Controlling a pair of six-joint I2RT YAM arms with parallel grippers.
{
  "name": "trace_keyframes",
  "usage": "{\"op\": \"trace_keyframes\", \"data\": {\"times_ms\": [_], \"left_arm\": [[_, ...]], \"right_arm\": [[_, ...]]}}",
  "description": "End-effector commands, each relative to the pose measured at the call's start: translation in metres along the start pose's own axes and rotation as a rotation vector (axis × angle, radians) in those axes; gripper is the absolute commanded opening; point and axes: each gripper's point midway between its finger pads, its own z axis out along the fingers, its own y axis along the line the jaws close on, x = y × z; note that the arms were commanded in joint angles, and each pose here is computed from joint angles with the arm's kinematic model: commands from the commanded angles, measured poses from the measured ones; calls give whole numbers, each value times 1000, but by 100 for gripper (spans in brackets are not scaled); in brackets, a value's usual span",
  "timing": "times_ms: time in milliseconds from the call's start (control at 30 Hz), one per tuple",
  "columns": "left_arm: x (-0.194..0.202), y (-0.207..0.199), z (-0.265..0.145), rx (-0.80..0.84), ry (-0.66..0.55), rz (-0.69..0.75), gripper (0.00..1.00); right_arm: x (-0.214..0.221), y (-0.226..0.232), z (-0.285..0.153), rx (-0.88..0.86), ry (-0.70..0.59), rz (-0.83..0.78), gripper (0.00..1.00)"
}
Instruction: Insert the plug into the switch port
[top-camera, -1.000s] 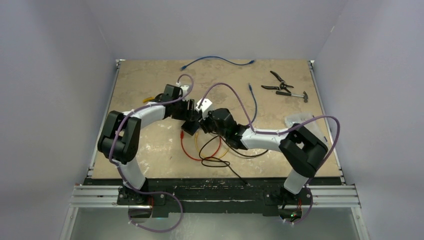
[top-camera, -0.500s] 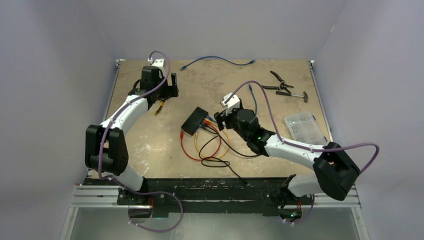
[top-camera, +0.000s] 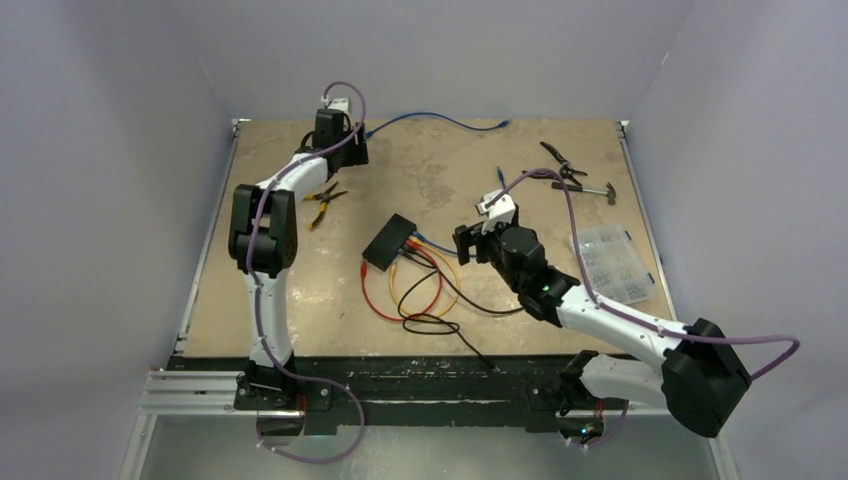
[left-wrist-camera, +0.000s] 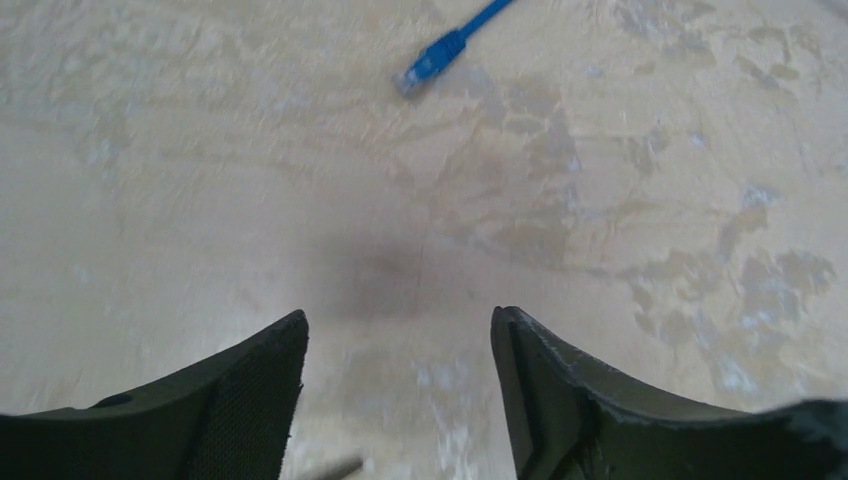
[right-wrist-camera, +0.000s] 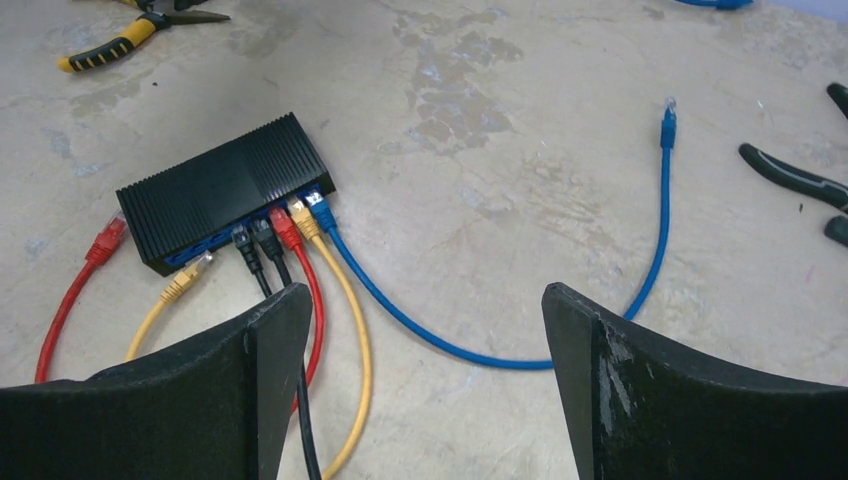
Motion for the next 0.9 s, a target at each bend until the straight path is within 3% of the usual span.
{"op": "trace_keyframes", "data": {"times_ms": [0,433,733,867], "left_arm": [[-56,-17,29,68,-190,-40,62],[-39,-10,118,53,-298,21,57],[-20,1,148,44,-328,31,53],[-16,-8,152,96,-320,17,44]], "right_arm": [[1,-13,-16,58,5,82,87],[-2,-32,-48,135,15,189,88],[-7,-34,-53,147,21,208,88],[-10,-33,-50,143,26,200,88]]}}
